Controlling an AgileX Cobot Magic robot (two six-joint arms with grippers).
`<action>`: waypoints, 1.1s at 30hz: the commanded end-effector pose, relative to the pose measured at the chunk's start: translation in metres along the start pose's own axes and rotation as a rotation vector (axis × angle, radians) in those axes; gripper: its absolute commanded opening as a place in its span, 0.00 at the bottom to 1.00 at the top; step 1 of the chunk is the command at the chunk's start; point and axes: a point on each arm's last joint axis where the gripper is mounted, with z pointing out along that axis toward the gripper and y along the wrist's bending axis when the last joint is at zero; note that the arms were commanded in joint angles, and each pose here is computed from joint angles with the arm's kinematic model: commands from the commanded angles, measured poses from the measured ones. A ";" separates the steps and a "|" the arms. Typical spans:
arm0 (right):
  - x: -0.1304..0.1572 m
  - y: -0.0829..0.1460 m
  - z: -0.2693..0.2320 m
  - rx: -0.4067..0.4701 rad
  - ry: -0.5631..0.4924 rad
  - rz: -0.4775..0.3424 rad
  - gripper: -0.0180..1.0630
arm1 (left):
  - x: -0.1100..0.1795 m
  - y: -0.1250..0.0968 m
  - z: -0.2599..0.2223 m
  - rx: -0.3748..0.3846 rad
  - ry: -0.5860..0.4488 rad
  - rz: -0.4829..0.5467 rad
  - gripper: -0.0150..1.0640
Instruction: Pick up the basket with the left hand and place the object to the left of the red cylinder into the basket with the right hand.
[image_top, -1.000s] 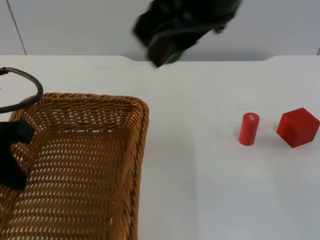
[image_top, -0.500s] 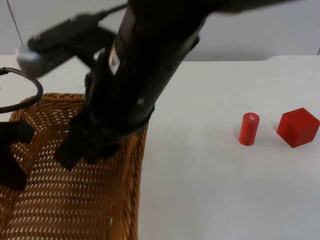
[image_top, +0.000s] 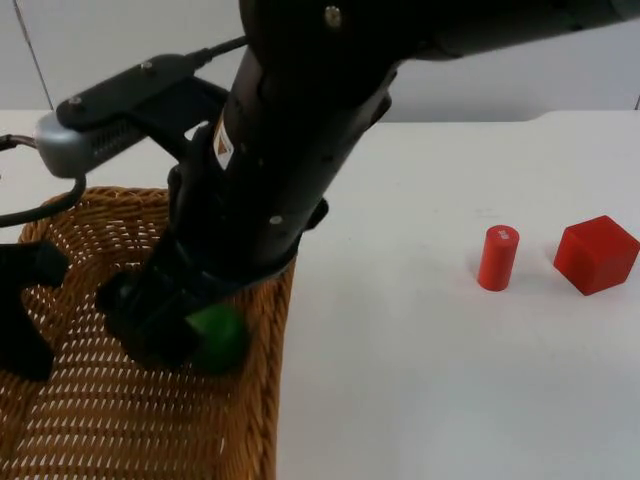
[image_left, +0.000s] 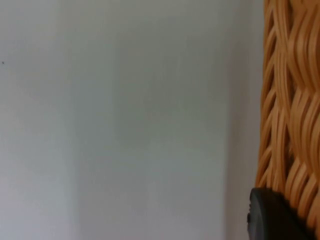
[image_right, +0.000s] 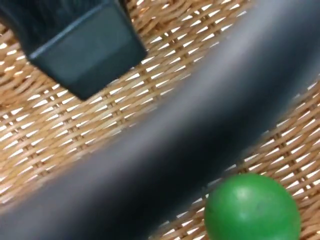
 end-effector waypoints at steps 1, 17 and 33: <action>-0.008 0.001 -0.016 0.000 -0.055 -0.011 0.98 | 0.001 -0.002 -0.002 0.017 -0.008 -0.017 0.01; 0.030 -0.020 -0.193 0.123 -0.314 0.003 0.98 | -0.001 -0.002 -0.002 0.016 -0.019 -0.023 0.01; 0.173 -0.029 -0.283 0.357 -0.538 0.131 0.98 | 0.000 -0.001 -0.002 0.011 -0.016 -0.014 0.01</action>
